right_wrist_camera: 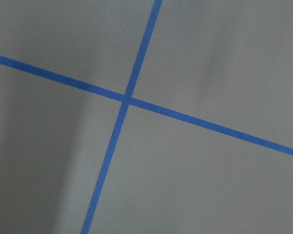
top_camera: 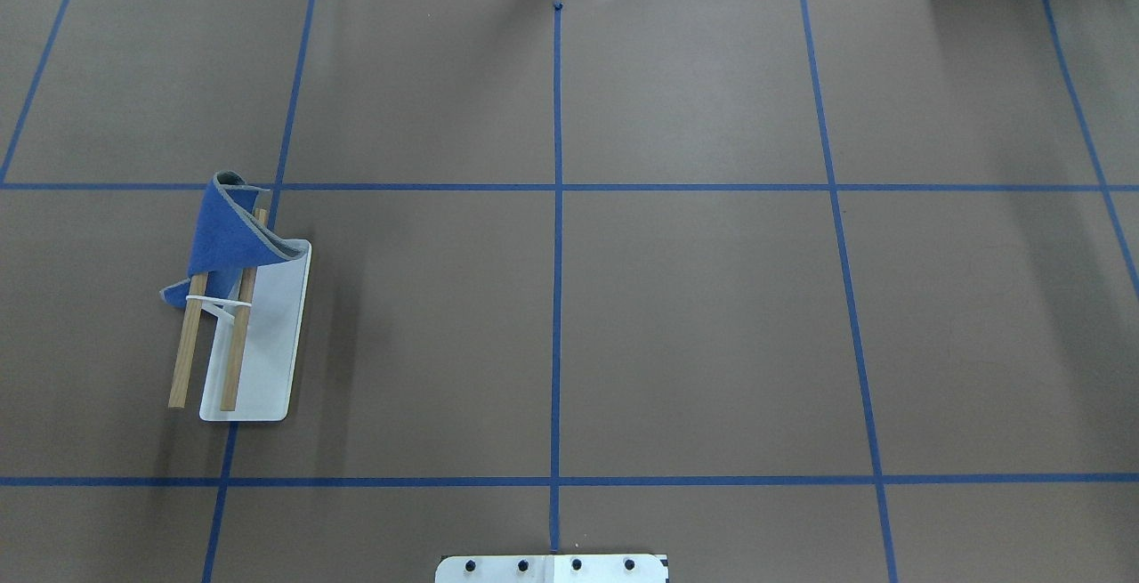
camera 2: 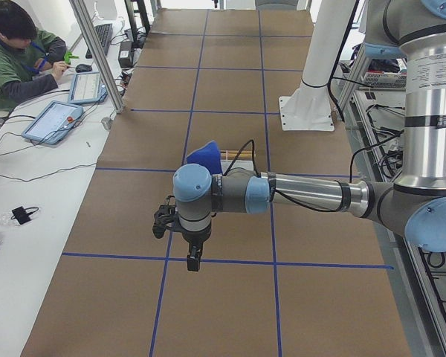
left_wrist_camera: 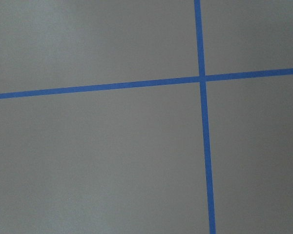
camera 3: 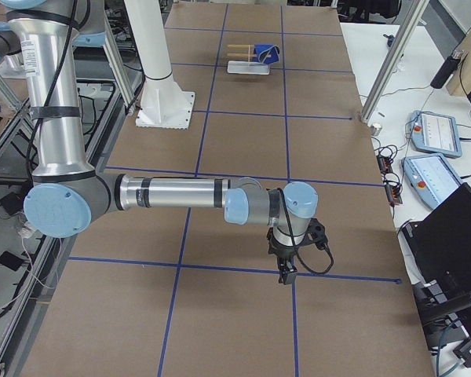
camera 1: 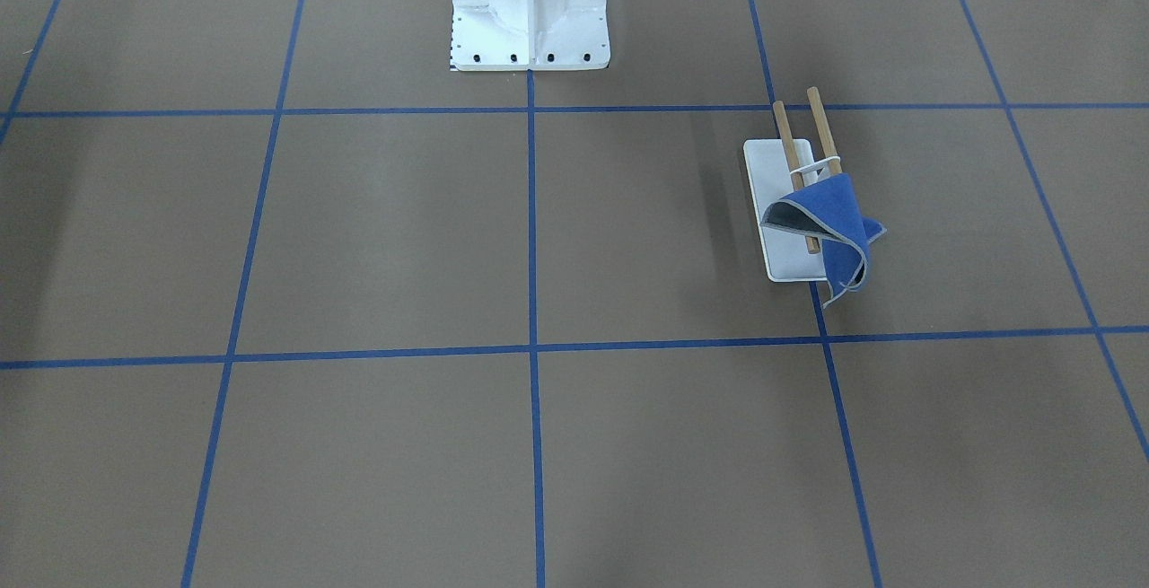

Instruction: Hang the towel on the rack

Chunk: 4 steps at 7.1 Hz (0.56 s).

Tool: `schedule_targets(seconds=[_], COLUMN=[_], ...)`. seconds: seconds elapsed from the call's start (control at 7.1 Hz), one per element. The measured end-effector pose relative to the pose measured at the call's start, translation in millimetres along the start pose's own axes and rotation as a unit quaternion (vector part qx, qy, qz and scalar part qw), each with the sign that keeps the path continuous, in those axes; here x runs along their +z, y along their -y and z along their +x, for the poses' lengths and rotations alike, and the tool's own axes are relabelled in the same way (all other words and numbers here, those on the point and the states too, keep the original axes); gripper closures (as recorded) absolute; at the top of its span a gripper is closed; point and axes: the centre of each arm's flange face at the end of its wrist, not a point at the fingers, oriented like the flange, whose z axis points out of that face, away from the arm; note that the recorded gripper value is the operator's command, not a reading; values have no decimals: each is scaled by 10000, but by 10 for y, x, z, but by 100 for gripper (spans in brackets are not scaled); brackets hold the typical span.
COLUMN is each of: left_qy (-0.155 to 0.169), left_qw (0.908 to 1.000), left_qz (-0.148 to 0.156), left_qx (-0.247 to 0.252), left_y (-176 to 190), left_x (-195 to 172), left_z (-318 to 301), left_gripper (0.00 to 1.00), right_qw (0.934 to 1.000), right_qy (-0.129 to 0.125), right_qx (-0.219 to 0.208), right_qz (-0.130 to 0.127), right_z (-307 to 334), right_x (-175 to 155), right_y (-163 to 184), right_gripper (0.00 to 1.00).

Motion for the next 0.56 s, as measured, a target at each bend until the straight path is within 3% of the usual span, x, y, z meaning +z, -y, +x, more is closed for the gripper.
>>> schedule_targets(seconds=[0.56], left_qy=[-6], left_qw=[10000], left_qz=[1], left_qx=[1], left_y=[1], left_x=[-6], left_z=[6], left_gripper=[1], right_qw=[10000], right_qy=[29], right_qx=[59], right_qz=[-32], right_z=[11], right_x=[32], right_y=[-35], right_gripper=[0])
